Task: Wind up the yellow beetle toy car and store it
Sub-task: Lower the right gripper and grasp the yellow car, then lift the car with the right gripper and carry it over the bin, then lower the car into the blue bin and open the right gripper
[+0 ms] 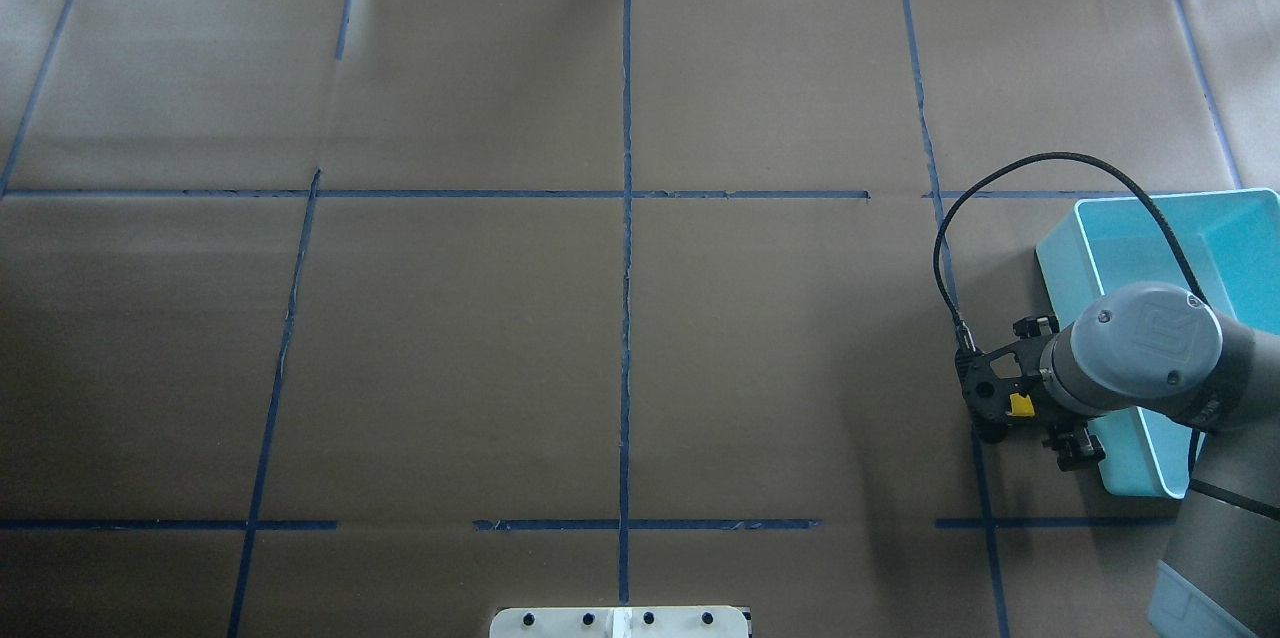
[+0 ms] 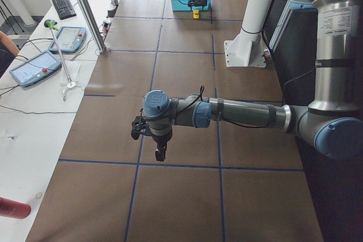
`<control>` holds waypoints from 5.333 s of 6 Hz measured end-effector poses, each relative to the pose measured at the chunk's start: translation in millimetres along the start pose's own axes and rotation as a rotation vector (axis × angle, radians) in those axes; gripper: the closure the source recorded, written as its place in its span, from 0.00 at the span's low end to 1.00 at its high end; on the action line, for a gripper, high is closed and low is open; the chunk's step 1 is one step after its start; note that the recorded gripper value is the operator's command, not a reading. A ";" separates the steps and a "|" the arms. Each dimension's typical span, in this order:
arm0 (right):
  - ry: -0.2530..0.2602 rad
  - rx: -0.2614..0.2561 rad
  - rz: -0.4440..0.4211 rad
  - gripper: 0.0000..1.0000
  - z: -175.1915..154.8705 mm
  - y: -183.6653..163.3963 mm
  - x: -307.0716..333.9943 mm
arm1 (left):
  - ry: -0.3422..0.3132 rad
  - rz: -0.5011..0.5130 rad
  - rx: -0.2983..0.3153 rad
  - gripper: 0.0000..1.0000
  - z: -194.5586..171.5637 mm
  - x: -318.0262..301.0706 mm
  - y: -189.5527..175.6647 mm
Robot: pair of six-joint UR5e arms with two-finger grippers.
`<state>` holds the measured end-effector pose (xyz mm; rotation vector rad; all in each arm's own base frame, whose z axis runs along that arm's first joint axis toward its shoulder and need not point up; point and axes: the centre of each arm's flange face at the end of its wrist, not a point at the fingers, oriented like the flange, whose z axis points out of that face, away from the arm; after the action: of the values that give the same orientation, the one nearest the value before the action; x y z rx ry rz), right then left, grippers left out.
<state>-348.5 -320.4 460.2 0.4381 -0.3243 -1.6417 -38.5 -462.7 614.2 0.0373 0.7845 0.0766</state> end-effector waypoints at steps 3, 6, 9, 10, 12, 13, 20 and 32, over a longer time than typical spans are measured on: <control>-0.025 -0.024 -0.014 0.02 20.8 -8.3 -3.2 | -0.001 0.000 0.000 0.00 0.0 -0.1 0.1; -0.042 -0.037 -0.026 0.79 32.6 -12.2 -7.3 | 0.000 0.000 -0.001 0.00 0.5 -0.6 -0.3; -0.054 -0.037 -0.043 0.98 35.1 -13.6 -10.2 | 0.000 0.001 0.000 0.00 0.4 -0.5 -0.6; -0.057 -0.039 -0.037 0.98 32.5 -11.4 -8.8 | 0.000 0.002 0.000 0.00 0.3 -0.3 -0.6; -0.041 -0.047 0.001 0.98 -19.0 -26.0 16.1 | 0.000 0.003 0.001 0.00 0.0 0.0 -0.5; -0.026 -0.054 0.015 0.98 -56.7 -36.2 40.2 | 0.000 0.002 0.001 0.00 0.2 -0.2 -0.2; -0.021 -0.038 0.003 0.93 -27.6 179.9 54.7 | 0.000 0.002 -0.001 0.00 0.8 -0.9 0.1; -0.144 0.018 0.016 0.00 36.9 185.2 56.1 | 0.000 -0.001 -0.004 0.00 2.0 -2.0 2.0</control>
<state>-207.0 -399.5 572.1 0.3304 -0.4495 -1.6597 -38.6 -460.9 617.2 0.0334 0.7844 0.0769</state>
